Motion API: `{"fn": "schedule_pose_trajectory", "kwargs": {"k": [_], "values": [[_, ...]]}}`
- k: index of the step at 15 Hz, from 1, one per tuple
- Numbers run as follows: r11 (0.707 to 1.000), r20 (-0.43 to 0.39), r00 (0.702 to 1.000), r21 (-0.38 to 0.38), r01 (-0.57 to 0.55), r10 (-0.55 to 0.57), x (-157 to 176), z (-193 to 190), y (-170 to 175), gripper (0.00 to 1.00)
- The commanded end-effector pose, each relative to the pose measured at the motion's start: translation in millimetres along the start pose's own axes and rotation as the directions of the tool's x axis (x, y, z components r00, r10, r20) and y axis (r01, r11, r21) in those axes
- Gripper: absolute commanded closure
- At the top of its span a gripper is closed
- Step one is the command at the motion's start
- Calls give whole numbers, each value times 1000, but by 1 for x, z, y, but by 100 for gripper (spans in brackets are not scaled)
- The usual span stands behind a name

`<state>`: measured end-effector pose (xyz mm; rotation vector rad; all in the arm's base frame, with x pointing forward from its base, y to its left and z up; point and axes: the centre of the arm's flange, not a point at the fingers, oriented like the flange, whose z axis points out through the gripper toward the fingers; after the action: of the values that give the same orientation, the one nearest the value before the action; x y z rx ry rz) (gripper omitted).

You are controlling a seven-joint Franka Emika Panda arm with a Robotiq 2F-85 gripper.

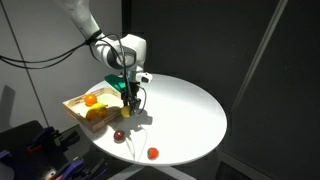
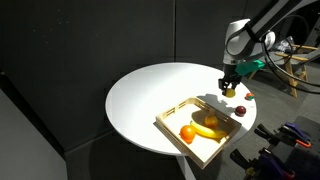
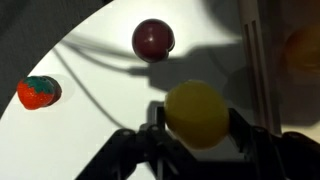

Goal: Put the lemon in the box.

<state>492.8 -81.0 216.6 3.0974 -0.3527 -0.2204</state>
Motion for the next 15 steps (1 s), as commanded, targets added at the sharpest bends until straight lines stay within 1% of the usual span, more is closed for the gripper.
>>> {"fn": "schedule_pose_trajectory", "kwargs": {"k": [1,5,9,12,15], "values": [[993,-2,993,-2,119,-119,-20,-8,-24,64],[978,-18,978,-18,207,-207,-32,-2,-58,64],[964,-66,962,-30,264,-265,-41,6,-88,64],[959,-99,954,-18,283,-283,-46,12,-104,64],[958,-107,953,-16,285,-285,-48,16,-113,64]]}}
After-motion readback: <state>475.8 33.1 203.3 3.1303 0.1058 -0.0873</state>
